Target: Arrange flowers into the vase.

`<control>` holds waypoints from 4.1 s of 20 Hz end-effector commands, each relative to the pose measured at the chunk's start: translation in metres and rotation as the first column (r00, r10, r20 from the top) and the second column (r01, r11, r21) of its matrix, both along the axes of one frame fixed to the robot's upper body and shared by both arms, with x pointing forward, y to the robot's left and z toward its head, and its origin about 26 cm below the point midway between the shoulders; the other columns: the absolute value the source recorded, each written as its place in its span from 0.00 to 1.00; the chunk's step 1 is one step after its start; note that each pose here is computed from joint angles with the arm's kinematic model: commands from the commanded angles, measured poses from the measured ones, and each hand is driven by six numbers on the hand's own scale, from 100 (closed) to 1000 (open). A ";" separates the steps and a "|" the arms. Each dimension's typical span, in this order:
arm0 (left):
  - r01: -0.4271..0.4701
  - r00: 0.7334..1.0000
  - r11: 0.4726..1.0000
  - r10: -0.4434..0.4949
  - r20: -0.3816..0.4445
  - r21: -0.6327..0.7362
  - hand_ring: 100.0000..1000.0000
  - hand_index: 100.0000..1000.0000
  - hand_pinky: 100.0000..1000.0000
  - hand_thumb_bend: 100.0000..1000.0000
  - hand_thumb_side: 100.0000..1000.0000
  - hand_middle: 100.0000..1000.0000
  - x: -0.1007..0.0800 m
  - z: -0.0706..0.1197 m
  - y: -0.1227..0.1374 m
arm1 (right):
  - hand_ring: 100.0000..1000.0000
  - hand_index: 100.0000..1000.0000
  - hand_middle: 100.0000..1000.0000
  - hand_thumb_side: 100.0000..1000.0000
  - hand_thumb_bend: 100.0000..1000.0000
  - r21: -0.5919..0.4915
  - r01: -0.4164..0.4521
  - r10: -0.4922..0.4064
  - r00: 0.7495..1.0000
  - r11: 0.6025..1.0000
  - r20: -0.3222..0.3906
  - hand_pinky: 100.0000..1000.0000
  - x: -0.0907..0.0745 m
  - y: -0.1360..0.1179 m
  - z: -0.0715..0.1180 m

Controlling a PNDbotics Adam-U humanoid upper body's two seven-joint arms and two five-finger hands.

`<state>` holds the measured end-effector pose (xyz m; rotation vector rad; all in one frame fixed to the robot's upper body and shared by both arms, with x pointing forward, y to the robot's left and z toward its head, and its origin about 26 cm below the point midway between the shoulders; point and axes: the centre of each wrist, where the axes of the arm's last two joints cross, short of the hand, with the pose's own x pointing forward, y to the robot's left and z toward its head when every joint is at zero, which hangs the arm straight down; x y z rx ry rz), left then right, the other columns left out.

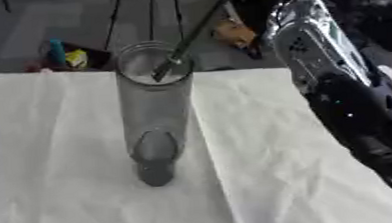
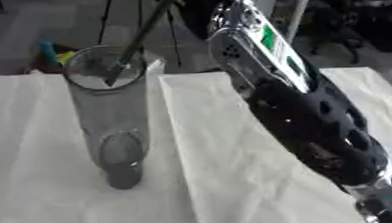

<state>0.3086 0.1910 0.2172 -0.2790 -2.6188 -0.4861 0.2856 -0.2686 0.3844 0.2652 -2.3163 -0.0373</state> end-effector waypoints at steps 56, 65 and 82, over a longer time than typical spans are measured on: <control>0.012 1.000 1.000 -0.012 0.027 0.018 0.52 0.89 0.51 0.00 1.00 0.78 -0.002 0.008 -0.004 | 0.33 0.15 0.00 0.78 0.32 -0.518 0.268 -0.239 0.963 0.812 0.124 0.06 0.004 -0.023 -0.007; 0.012 1.000 1.000 -0.013 0.025 0.019 0.52 0.89 0.51 0.00 1.00 0.78 -0.002 0.008 -0.004 | 0.47 0.30 0.16 0.87 0.30 -0.595 0.300 -0.265 0.953 0.746 0.148 0.22 -0.002 -0.022 -0.004; 0.010 1.000 1.000 -0.010 0.021 0.024 0.52 0.89 0.51 0.00 1.00 0.78 -0.002 0.009 -0.004 | 0.66 0.48 0.36 0.88 0.20 -0.734 0.280 -0.302 0.947 0.619 0.107 0.40 0.007 -0.032 -0.011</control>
